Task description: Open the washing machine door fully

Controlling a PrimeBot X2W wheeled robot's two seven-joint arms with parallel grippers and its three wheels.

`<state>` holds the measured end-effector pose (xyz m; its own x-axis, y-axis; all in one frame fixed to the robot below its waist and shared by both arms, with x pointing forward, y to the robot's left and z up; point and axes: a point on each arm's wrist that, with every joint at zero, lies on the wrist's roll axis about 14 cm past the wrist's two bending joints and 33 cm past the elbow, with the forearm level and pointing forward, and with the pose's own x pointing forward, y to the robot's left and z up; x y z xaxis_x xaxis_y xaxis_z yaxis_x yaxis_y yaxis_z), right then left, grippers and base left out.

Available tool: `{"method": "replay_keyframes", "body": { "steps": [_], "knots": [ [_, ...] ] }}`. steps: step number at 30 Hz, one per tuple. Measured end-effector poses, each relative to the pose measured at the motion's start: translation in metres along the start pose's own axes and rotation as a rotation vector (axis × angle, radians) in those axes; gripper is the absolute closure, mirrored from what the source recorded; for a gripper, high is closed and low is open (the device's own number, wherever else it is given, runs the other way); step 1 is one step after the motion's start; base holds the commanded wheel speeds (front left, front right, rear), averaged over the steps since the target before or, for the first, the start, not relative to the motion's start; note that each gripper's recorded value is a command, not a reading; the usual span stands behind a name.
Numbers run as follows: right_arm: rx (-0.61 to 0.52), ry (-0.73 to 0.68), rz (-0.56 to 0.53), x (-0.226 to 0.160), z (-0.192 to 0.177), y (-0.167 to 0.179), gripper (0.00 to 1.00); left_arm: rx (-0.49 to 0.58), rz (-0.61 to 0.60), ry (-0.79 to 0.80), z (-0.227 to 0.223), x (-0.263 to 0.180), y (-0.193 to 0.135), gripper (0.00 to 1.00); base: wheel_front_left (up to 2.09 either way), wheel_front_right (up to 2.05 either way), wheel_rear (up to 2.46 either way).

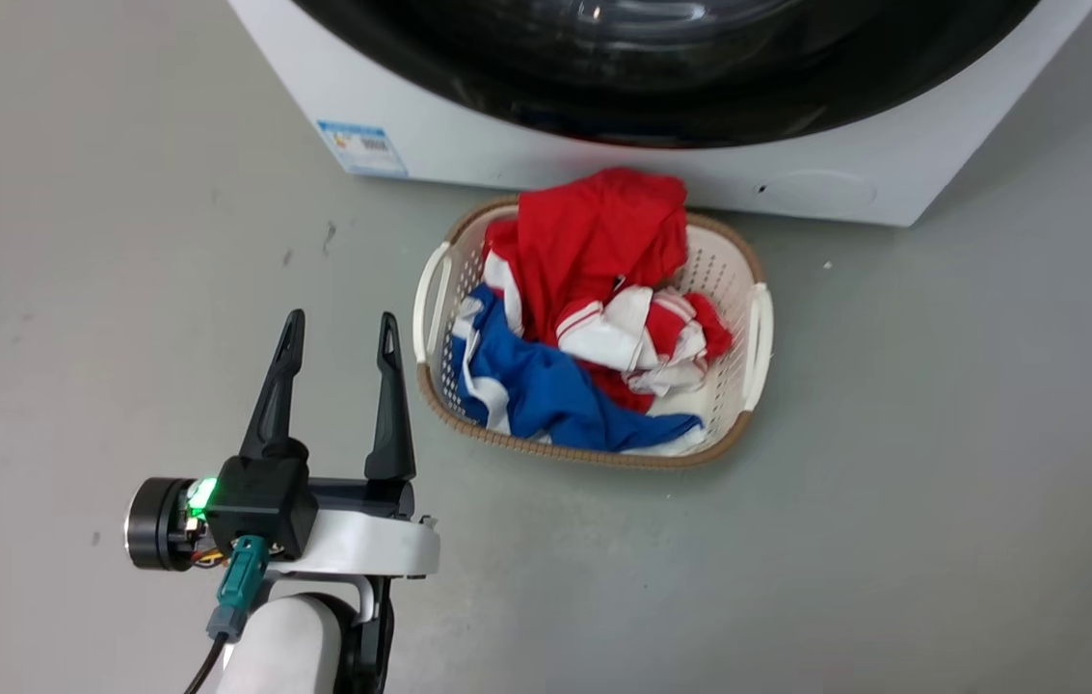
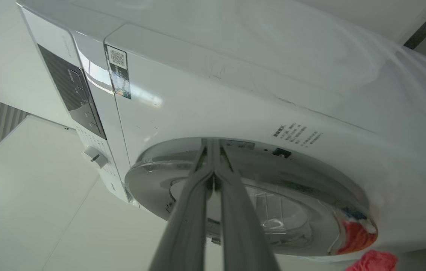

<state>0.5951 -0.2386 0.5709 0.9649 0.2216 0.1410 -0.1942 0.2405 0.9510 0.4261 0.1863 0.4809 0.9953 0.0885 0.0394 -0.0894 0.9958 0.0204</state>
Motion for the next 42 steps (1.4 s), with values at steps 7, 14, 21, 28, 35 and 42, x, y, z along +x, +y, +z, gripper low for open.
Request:
{"method": "replay_keyframes", "body": {
  "steps": [7,14,21,28,35,42],
  "knots": [
    [-0.067,0.164,-0.028,0.051,-0.033,-0.02,1.0,-0.002,0.028,0.052,-0.021,0.005,0.006,0.0,0.0,0.0,0.0],
    [-0.115,0.306,-0.052,0.088,-0.07,-0.037,1.0,0.005,0.057,0.089,-0.034,0.006,0.012,0.0,0.0,0.0,0.0],
    [-0.154,0.395,-0.069,0.105,-0.096,-0.05,1.0,0.012,0.073,0.115,-0.043,0.007,0.016,0.0,0.0,0.0,0.0],
    [-0.169,0.463,-0.064,0.103,-0.112,-0.05,1.0,0.007,0.077,0.122,-0.047,0.008,0.015,0.0,0.0,0.0,0.0],
    [-0.191,0.54,-0.049,0.077,-0.123,-0.045,1.0,-0.001,0.065,0.105,-0.042,0.011,0.011,0.0,0.0,0.0,0.0],
    [-0.203,0.664,-0.01,0.044,-0.152,-0.033,1.0,0.004,0.041,0.085,-0.037,0.015,0.004,0.0,0.0,0.0,0.0]
  ]
}}
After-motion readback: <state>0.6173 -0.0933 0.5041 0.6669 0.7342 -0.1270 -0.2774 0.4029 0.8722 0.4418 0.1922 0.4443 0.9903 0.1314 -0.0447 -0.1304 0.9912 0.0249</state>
